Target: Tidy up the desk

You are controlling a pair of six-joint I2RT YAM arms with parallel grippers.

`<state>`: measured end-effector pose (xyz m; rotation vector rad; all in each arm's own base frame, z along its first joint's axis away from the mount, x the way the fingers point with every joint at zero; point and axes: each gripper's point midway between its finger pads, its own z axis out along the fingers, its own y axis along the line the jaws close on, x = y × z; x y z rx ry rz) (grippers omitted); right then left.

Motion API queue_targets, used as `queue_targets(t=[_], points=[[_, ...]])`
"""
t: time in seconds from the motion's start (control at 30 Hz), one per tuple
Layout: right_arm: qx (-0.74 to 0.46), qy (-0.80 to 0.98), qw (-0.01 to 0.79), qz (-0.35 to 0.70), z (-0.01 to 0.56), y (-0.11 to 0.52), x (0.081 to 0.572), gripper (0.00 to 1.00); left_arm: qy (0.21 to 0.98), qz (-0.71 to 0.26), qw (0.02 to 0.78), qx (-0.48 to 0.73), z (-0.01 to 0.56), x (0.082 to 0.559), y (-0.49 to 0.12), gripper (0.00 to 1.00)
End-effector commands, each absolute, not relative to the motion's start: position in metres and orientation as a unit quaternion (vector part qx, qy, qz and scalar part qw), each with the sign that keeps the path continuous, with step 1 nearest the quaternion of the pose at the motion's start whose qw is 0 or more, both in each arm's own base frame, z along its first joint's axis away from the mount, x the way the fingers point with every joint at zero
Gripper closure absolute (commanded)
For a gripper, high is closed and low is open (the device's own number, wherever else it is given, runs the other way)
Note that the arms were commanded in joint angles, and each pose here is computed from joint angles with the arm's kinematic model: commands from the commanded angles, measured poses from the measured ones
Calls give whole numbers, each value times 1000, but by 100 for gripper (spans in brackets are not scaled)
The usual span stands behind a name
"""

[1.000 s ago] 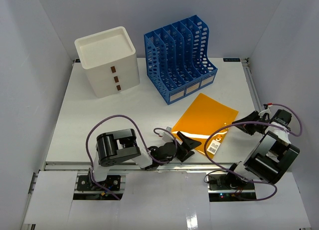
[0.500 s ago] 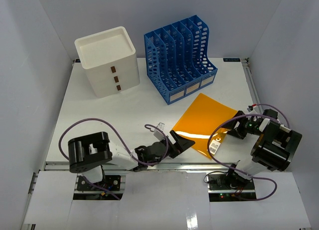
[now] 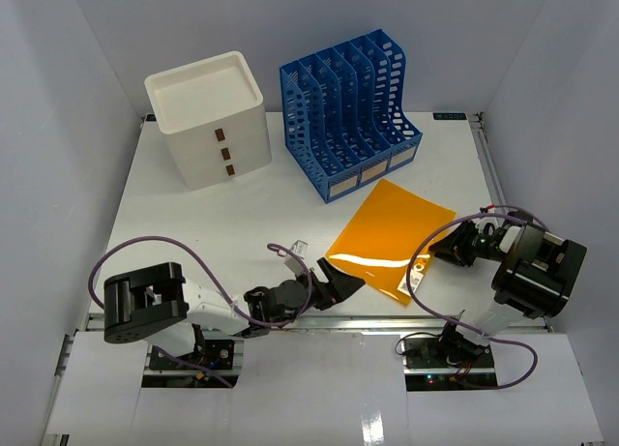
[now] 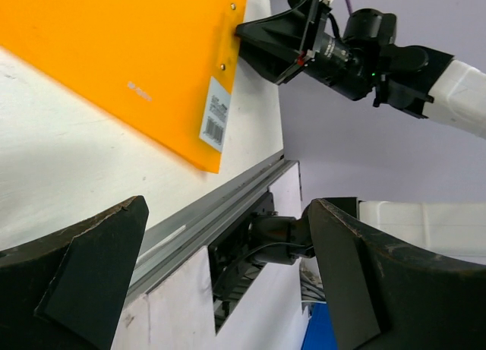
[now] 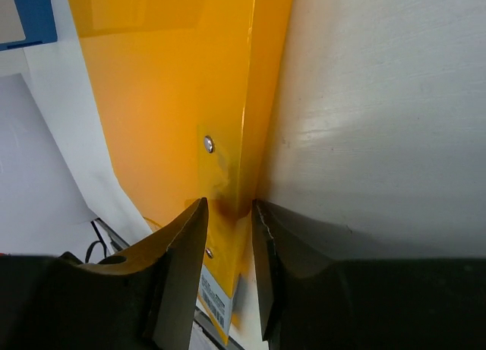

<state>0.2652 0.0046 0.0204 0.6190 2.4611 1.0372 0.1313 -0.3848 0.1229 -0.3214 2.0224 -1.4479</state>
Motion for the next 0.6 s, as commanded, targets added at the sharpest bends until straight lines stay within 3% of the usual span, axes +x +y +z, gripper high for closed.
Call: queue_targets(t=[0.0,0.2,0.57], points=[[235,916,185,267,-16,-21,259,72,767,-546,313,-127,119,129,-378,2],[226,918,194,262,-15,-23,261,92,770,-546,305,-129,115,129,-383,2],[217,882,227,351,32,-6,273,92,754,-583,245,-176,97,130,-426,2]])
